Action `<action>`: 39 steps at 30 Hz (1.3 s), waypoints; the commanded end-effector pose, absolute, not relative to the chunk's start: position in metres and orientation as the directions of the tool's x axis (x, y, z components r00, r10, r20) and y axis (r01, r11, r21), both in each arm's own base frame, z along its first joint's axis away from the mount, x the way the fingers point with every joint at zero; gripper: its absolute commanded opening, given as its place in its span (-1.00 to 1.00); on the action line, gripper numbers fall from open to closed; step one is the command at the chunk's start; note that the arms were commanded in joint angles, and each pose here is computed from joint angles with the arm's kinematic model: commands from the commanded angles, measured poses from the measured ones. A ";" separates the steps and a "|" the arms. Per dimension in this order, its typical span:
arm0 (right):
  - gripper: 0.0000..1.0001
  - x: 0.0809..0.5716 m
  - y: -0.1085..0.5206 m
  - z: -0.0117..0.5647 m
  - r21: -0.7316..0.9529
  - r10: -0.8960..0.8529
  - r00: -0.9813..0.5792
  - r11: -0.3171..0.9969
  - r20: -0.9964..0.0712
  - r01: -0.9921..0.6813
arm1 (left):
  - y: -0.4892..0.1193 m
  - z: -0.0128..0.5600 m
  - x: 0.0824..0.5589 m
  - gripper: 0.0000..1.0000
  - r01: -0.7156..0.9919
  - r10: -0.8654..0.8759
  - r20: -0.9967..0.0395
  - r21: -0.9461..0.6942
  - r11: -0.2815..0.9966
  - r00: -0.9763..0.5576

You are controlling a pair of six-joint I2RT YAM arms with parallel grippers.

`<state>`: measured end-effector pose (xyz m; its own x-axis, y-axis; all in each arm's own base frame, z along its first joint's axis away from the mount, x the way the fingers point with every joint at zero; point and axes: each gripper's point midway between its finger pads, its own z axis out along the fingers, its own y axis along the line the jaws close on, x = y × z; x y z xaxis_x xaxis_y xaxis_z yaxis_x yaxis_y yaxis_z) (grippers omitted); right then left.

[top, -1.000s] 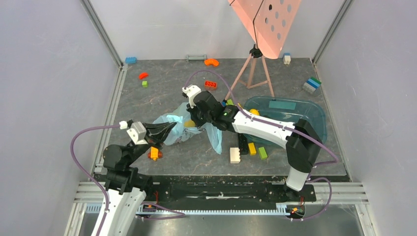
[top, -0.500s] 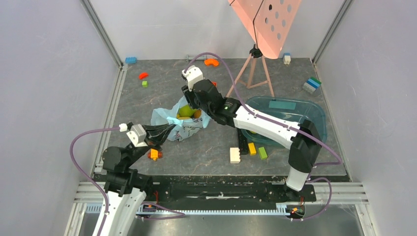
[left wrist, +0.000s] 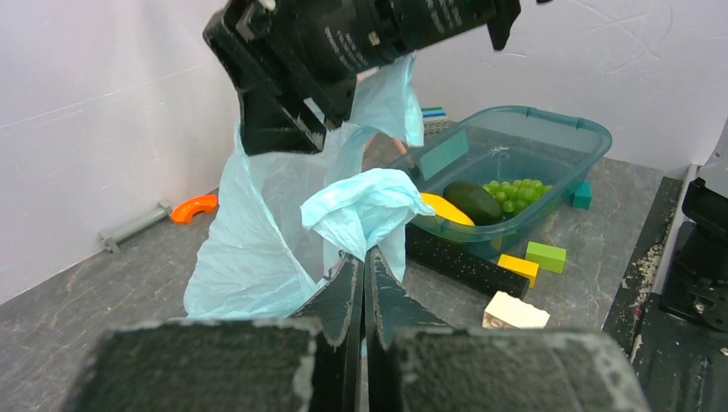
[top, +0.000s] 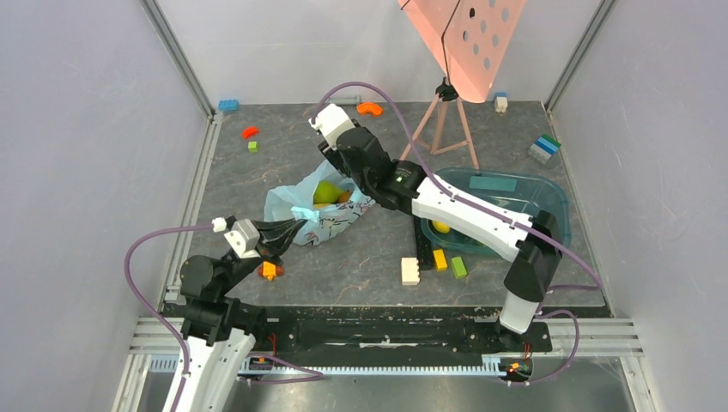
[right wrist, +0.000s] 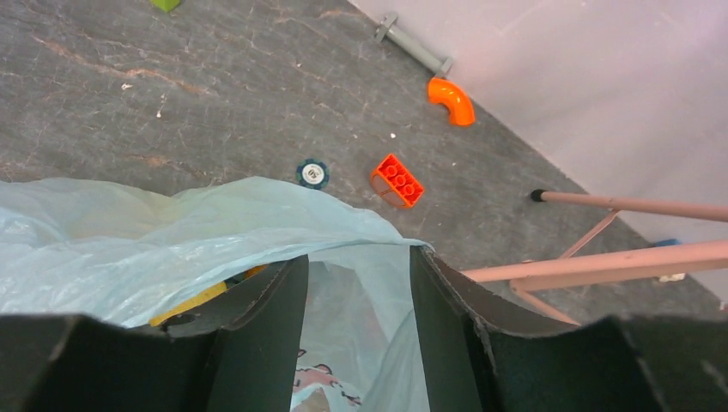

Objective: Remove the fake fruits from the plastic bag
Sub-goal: Adjust the plastic bag at the center of the board.

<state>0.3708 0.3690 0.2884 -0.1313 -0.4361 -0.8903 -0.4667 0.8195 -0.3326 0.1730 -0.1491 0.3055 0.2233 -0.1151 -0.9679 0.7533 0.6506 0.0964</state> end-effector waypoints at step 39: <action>0.03 0.232 0.429 0.338 0.100 -0.090 -0.280 0.797 -0.956 -0.595 | -0.121 0.306 0.203 -0.96 0.597 -0.151 -0.976 -0.027 0.802 0.160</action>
